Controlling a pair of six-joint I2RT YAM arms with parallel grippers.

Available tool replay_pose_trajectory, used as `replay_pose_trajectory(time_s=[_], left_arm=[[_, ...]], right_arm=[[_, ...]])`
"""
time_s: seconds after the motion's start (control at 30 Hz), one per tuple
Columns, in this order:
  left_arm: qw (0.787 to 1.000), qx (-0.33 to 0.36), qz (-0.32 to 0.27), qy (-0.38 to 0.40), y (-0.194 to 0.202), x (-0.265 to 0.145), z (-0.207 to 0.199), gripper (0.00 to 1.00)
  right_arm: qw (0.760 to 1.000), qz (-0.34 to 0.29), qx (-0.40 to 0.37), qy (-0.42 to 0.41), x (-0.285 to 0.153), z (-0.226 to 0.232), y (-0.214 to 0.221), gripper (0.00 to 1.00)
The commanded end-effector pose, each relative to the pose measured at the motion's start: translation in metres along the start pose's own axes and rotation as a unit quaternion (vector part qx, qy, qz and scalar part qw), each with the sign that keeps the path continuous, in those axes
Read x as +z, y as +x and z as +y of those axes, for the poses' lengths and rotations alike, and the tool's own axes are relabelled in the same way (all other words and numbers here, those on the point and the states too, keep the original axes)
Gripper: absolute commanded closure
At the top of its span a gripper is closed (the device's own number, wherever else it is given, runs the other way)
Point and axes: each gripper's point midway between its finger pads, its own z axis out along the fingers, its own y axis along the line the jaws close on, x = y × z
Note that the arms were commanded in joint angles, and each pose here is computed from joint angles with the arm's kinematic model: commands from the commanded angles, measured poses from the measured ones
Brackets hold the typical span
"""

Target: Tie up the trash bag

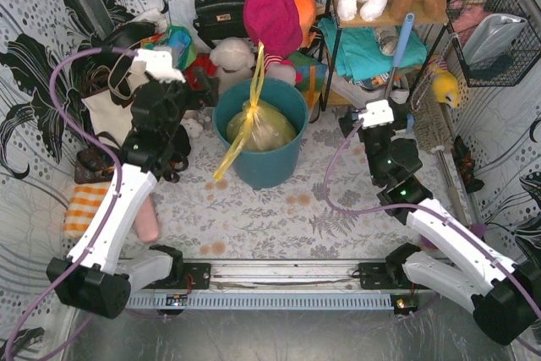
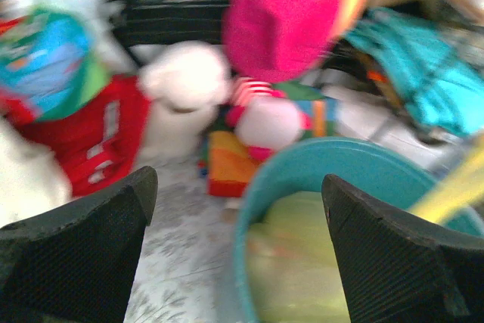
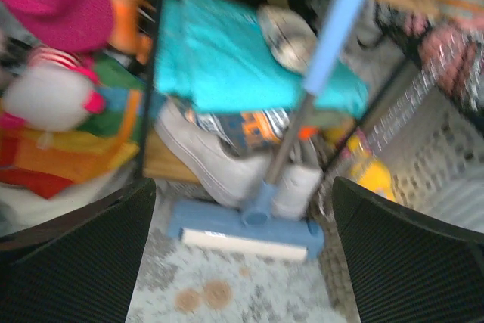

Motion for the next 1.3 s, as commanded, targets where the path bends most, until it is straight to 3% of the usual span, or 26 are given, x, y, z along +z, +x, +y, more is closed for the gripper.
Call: replay_pose_trajectory(time_s=[0.0,0.13,0.37,0.57,0.9,1.13,1.27], left_arm=[[0.976,-0.013,-0.072,-0.206,-0.002,-0.013,0.078,0.02],[0.966,-0.005,-0.040,-0.255,0.049,-0.011,0.104,0.02],[0.961,0.013,-0.008,-0.276,0.139,-0.018,0.136,0.02],[0.968,0.021,-0.017,-0.248,0.187,-0.024,0.143,0.02],[0.980,0.099,-0.027,-0.168,0.184,-0.006,0.130,0.02],[0.975,0.072,0.018,-0.210,0.201,-0.009,0.144,0.02],[0.982,0.067,0.004,-0.174,0.217,-0.017,0.137,0.02]], right_arm=[[0.994,0.079,0.050,0.057,-0.001,-0.029,0.061,0.01],[0.987,0.128,0.064,0.075,-0.002,-0.037,0.116,0.01],[0.972,0.197,0.074,0.102,-0.011,-0.046,0.202,0.03],[0.971,0.200,0.059,0.119,-0.020,-0.049,0.236,0.03],[0.970,0.191,0.079,0.130,-0.024,-0.043,0.264,0.03],[0.971,0.191,0.087,0.111,-0.021,-0.038,0.264,0.03],[0.974,0.183,0.092,0.093,-0.022,-0.035,0.262,0.03]])
